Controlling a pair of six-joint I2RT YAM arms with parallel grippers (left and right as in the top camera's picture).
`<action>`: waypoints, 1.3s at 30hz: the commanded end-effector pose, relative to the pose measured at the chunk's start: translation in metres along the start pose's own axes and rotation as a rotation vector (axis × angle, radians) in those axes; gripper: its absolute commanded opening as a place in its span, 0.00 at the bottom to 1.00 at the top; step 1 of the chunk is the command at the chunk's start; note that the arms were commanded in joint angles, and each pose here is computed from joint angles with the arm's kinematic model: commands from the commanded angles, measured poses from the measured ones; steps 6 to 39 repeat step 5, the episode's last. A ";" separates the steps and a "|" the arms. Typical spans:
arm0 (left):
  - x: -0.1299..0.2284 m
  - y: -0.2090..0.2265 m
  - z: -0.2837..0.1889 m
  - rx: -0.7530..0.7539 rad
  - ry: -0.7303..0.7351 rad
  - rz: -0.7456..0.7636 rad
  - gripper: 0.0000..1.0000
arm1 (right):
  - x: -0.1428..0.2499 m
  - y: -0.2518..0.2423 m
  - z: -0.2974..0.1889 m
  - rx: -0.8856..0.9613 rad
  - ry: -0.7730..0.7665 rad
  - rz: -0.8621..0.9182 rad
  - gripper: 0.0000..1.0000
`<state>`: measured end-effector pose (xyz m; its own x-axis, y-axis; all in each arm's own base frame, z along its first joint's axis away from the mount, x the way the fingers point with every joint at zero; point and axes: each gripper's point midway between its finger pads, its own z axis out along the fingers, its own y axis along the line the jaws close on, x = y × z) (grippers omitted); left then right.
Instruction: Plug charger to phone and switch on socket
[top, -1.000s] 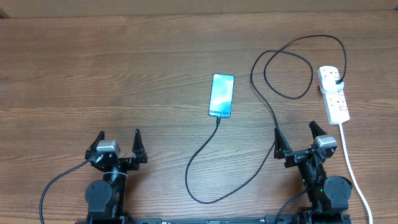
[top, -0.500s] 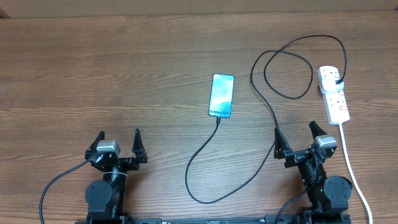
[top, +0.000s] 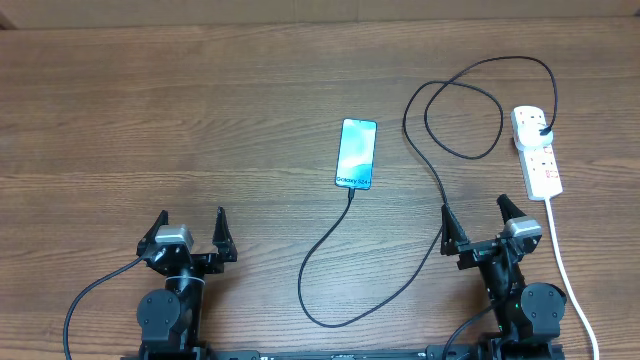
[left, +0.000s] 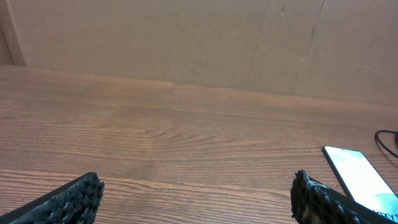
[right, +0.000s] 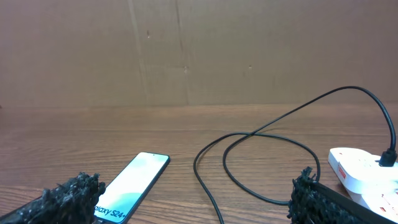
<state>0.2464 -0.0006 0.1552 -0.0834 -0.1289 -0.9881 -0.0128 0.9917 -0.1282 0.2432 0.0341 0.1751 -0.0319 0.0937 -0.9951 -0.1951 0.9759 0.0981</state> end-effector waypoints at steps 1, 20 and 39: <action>-0.001 0.000 0.000 0.006 -0.007 0.014 1.00 | 0.002 0.001 0.000 -0.006 -0.003 0.000 1.00; -0.001 -0.001 0.000 0.006 -0.008 0.014 1.00 | 0.002 0.001 0.000 -0.006 -0.003 0.000 1.00; -0.001 -0.001 0.000 0.006 -0.008 0.014 1.00 | 0.002 0.001 0.000 -0.006 -0.003 0.000 1.00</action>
